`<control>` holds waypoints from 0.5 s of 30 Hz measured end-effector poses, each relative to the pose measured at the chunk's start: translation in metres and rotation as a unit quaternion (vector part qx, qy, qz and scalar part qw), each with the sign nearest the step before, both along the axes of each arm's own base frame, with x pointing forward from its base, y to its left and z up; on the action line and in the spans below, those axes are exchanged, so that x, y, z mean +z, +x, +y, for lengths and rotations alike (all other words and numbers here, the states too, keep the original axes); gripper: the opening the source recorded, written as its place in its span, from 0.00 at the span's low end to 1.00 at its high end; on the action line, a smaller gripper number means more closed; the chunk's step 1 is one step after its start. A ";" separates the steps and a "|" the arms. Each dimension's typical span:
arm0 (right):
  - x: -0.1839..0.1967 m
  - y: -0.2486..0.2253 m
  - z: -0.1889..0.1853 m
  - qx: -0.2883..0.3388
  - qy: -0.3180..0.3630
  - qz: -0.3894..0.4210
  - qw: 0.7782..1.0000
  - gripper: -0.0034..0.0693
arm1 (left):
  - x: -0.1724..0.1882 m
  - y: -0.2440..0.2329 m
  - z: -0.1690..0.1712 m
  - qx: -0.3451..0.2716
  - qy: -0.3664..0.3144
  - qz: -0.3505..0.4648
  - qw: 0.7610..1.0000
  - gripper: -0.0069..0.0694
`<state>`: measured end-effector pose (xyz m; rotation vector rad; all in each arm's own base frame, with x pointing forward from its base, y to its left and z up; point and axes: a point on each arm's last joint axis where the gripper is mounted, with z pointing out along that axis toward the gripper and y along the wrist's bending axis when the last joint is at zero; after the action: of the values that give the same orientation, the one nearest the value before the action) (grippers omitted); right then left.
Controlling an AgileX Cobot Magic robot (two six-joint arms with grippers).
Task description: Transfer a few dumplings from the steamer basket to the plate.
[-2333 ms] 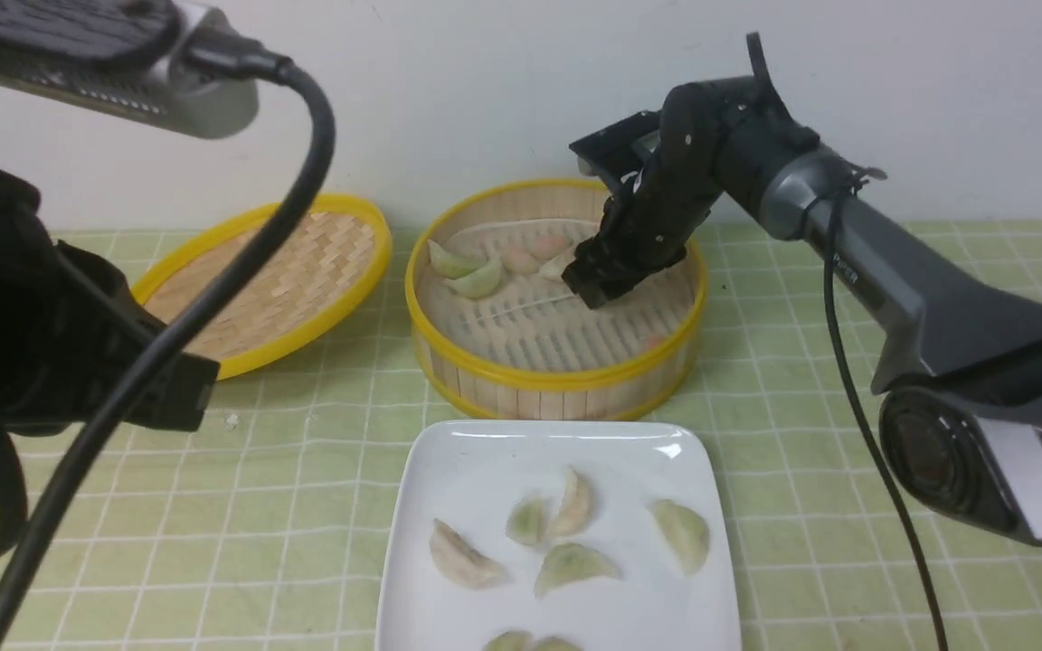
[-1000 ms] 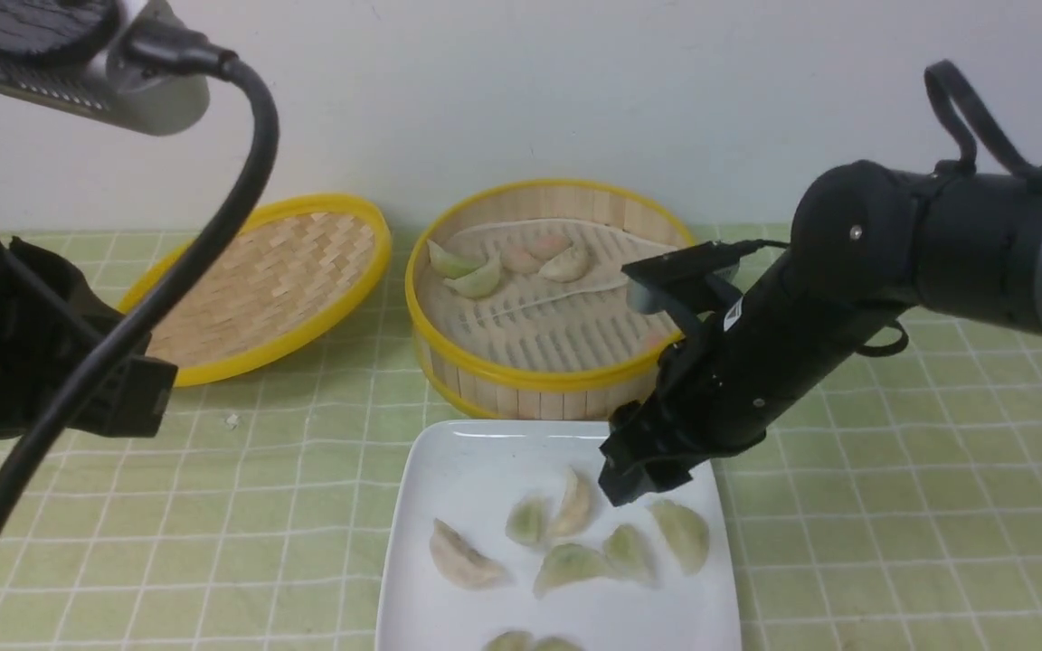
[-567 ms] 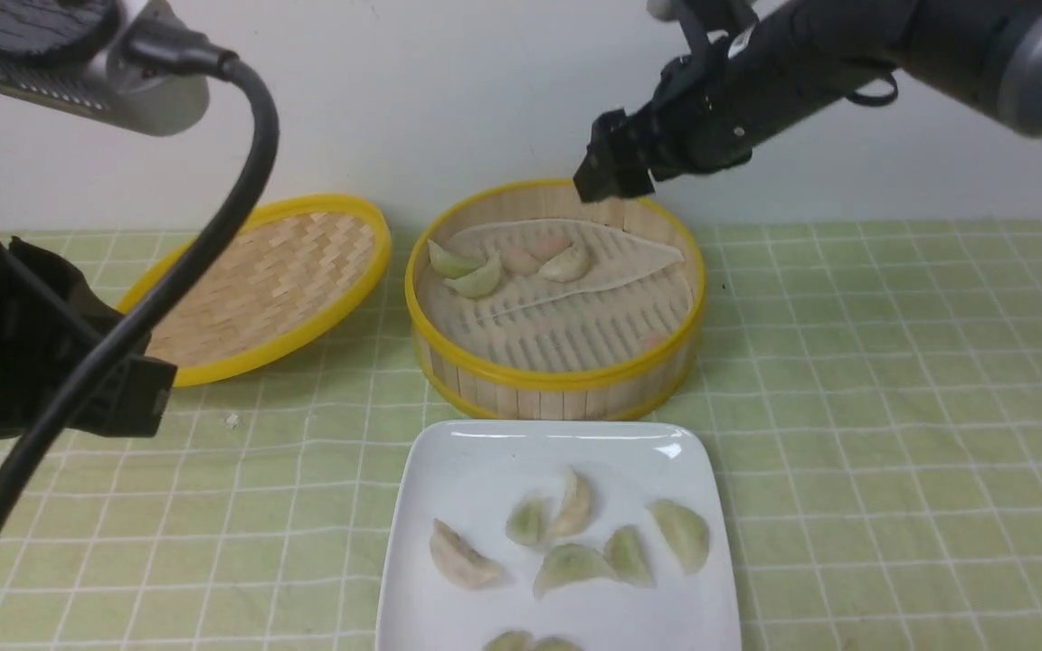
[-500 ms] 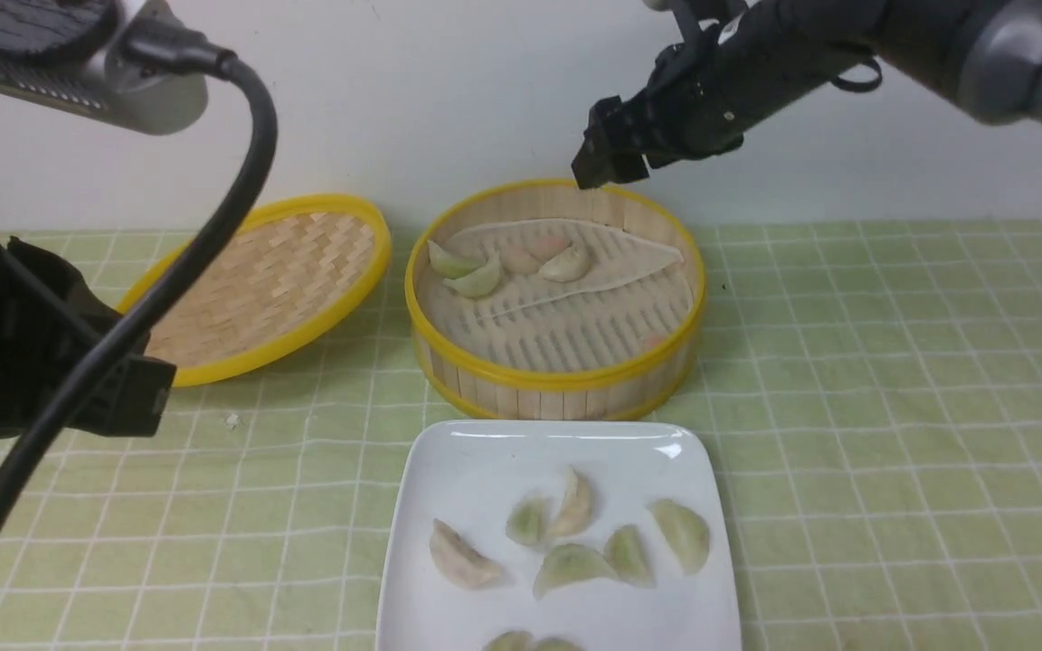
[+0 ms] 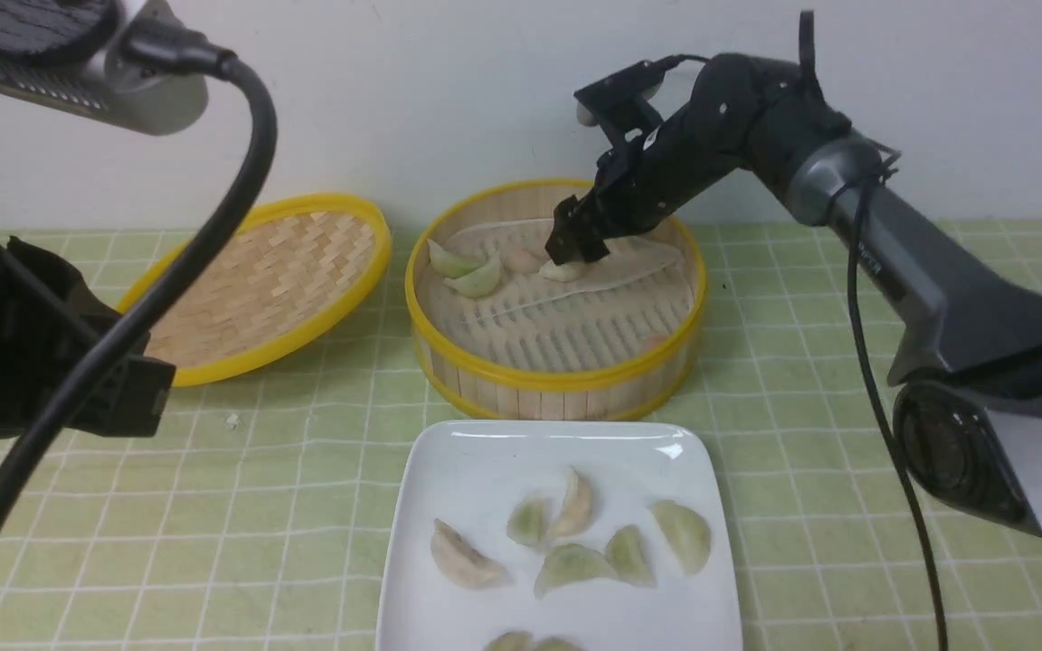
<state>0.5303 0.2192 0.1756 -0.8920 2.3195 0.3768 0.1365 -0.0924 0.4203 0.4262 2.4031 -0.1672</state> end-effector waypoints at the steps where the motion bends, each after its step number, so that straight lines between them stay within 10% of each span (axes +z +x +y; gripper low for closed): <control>1: -0.007 0.001 0.000 0.007 -0.007 0.002 1.000 0.81 | 0.000 0.000 0.000 0.000 0.000 0.000 1.000 0.08; 15: -0.028 0.006 0.007 0.117 -0.037 -0.077 0.989 0.80 | 0.001 0.001 0.002 0.004 0.010 -0.009 1.000 0.08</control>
<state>0.5367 0.2260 0.1472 -1.1921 2.1057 0.3094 0.1378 -0.0906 0.4209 0.4263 2.3909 -0.1350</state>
